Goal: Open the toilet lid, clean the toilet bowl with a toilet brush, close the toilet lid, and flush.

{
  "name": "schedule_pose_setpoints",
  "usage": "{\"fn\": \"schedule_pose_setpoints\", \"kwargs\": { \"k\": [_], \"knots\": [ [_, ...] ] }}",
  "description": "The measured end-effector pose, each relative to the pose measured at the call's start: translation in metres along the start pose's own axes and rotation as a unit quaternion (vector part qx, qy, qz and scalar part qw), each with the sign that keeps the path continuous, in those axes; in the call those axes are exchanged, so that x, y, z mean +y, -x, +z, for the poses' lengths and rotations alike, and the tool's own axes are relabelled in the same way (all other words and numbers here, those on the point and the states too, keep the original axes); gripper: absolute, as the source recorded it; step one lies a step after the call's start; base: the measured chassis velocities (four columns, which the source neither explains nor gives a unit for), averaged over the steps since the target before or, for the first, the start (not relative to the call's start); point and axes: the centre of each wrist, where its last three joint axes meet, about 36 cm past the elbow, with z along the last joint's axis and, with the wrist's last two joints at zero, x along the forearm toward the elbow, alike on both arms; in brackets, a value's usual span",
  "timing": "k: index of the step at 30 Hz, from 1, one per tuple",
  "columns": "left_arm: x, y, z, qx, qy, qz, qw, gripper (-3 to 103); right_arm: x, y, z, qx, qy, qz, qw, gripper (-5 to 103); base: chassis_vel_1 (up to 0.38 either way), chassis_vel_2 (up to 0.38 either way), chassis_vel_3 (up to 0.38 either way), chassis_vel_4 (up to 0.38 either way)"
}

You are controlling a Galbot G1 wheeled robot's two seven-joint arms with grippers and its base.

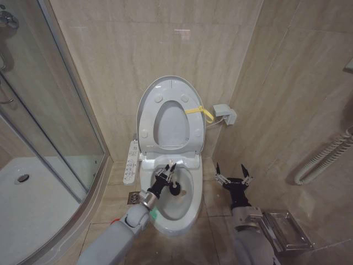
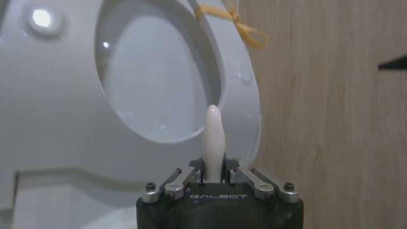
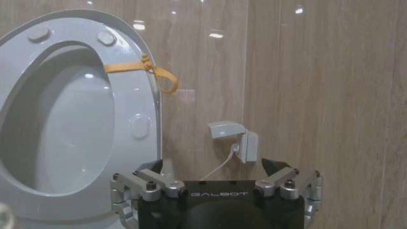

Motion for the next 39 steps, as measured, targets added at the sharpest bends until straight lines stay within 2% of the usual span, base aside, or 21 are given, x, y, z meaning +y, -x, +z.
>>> {"fn": "schedule_pose_setpoints", "kwargs": {
  "k": [9,13,18,25,28,30,34,39],
  "knots": [
    [0.008,-0.014,0.040,0.042,0.026,-0.010,0.9987,20,0.000,0.000,0.000,0.000,0.000,0.000,1.000,100,0.000,0.000,0.000,0.000],
    [0.015,-0.018,0.051,0.047,0.039,-0.017,0.9980,20,0.000,0.000,0.000,0.000,0.000,0.000,1.000,100,0.000,0.000,0.000,0.000],
    [0.017,-0.018,0.056,0.050,0.043,-0.020,0.9976,20,0.000,0.000,0.000,0.000,0.000,0.000,1.000,100,0.000,0.000,0.000,0.000],
    [0.011,-0.001,0.052,0.028,0.058,-0.013,0.9978,20,0.000,0.000,0.000,0.000,0.000,0.000,1.000,100,0.000,0.000,0.000,0.000],
    [0.008,0.015,0.044,-0.001,0.100,0.010,0.9950,20,0.000,0.000,0.000,0.000,0.000,0.000,1.000,100,0.000,0.000,0.000,0.000],
    [0.006,0.019,0.041,-0.007,0.105,0.014,0.9943,20,0.000,0.000,0.000,0.000,0.000,0.000,1.000,100,0.000,0.000,0.000,0.000],
    [-0.004,0.027,0.033,-0.019,0.099,0.013,0.9948,20,0.000,0.000,0.000,0.000,0.000,0.000,1.000,100,0.000,0.000,0.000,0.000],
    [-0.025,0.029,0.025,-0.021,0.067,0.011,0.9975,20,0.000,0.000,0.000,0.000,0.000,0.000,1.000,100,0.000,0.000,0.000,0.000]
  ]
}}
